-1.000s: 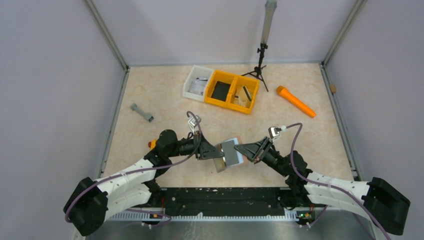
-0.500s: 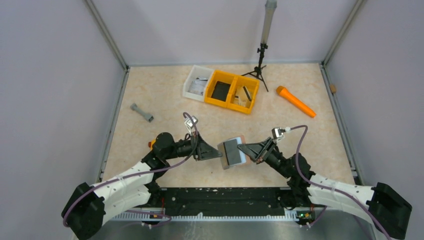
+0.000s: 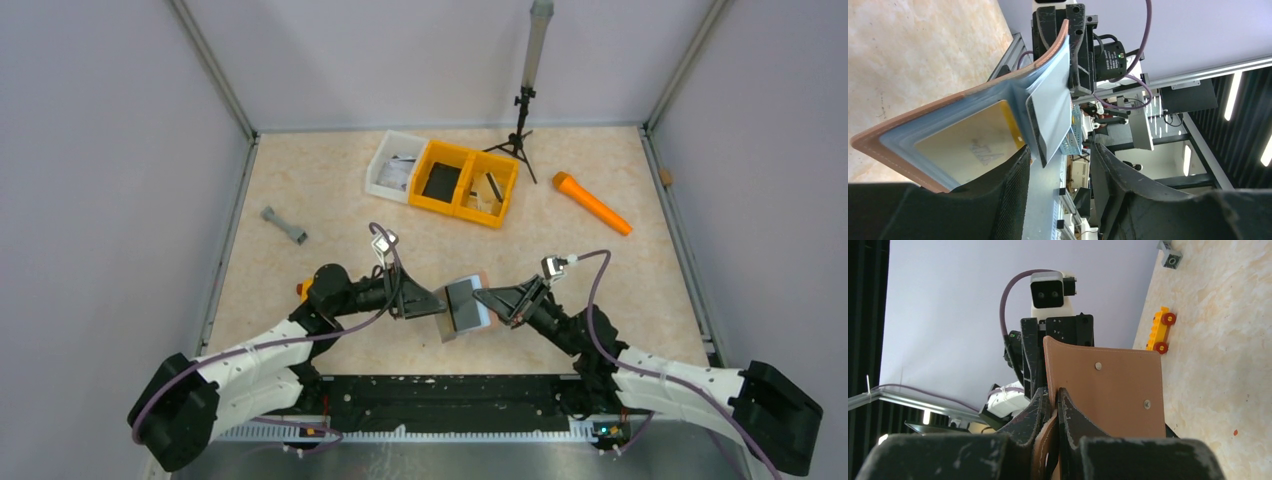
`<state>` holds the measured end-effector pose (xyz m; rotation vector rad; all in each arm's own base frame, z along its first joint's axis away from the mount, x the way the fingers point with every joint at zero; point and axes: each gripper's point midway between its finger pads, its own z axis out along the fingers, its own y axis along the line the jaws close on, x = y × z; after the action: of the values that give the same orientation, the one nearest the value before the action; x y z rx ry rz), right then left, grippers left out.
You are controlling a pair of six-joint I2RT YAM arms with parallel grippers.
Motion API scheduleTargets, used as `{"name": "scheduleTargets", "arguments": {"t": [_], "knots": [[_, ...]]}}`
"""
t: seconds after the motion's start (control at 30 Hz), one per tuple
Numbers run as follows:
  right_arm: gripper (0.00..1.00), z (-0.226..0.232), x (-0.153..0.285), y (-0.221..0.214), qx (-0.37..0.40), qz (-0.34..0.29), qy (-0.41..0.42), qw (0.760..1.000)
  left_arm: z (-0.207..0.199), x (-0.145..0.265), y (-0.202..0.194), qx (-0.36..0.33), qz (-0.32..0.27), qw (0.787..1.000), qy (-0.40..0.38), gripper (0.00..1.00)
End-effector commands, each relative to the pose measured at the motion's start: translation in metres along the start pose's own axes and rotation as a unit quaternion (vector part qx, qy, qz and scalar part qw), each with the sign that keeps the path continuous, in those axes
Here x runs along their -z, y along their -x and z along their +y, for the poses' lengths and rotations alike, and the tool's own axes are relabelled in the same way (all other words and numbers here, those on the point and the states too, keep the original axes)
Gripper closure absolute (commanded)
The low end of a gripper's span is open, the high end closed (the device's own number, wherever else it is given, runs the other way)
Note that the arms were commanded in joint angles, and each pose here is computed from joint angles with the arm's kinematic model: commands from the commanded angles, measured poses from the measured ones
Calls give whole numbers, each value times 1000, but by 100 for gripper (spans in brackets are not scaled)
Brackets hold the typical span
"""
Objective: Take the credit cards out of the card holder
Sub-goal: Remove the credit card from the card holder.
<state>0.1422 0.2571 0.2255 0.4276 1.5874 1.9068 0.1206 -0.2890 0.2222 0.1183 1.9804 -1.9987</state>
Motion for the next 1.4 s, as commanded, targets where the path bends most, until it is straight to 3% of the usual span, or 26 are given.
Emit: {"name": "scheduleTargets", "arguments": {"t": [0.0,0.2,0.43,0.8,0.93,1.2,1.37], "knots": [[100,39,-3,3,-19,-2,70,997,-23,-2,4,-35,1,998,-45,51],[100,42,-6,3,-23,1,75,997,-18,-5,4,-28,13,999,-28,54],[100,46,-9,1,-20,5,77,997,-8,-7,3,-21,13,1000,-10,49],[100,47,-13,-1,-27,10,80,996,-33,-9,2,-34,23,997,-70,51],[100,46,-13,-1,-29,10,80,996,-38,-8,1,-41,24,996,-75,64],[100,48,-11,0,-32,10,83,996,-38,-3,3,-53,6,996,-69,100],[100,50,-7,2,-31,4,87,996,-39,-1,4,-60,-1,996,-62,100]]}}
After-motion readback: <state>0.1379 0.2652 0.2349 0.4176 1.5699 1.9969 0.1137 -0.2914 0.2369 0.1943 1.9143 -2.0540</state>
